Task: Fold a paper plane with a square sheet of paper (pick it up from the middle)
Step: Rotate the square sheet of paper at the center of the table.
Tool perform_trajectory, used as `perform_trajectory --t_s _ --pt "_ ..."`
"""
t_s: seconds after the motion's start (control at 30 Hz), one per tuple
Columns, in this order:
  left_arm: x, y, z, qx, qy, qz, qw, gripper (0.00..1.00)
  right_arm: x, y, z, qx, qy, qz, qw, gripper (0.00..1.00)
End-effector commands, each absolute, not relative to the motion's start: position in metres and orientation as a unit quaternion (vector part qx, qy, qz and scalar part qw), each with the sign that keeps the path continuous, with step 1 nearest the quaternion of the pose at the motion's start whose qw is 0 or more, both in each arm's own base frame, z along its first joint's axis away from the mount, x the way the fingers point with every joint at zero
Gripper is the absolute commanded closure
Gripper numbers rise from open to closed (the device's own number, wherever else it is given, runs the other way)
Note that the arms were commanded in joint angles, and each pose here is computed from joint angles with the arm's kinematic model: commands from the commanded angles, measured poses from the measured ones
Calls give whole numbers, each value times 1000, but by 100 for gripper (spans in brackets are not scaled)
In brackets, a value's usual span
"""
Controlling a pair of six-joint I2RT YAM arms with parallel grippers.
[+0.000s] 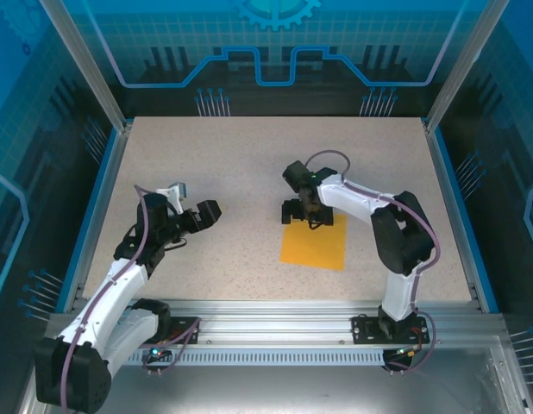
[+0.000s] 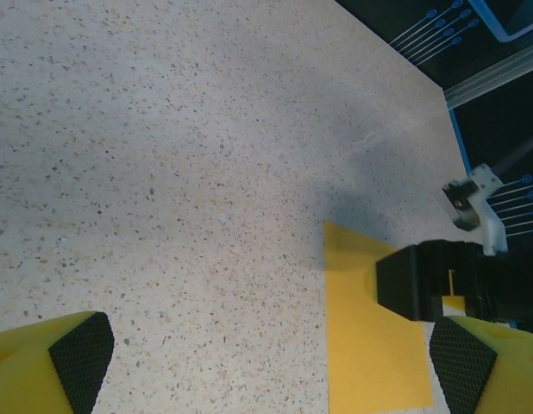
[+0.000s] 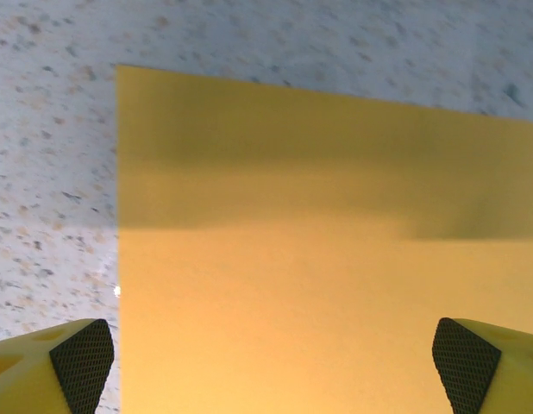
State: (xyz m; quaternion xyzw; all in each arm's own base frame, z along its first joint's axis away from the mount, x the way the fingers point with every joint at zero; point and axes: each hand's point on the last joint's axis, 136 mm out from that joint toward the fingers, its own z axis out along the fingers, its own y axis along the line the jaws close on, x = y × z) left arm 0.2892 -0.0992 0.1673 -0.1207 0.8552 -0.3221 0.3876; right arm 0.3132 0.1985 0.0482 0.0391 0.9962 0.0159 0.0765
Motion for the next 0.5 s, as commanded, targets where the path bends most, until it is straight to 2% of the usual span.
perform_trajectory --t_s 0.0,0.17,0.3,0.47 --pt "287 -97 166 -125 857 -323 380 2 292 171 46 90 993 -9 71 1" --pt "288 -99 165 -122 856 -330 379 1 282 142 54 123 985 -31 121 1" --pt "286 -100 164 -122 857 -333 375 1 281 136 59 100 982 -18 160 1" --pt "285 -100 168 -121 853 -337 381 2 279 134 62 98 983 -6 152 1"
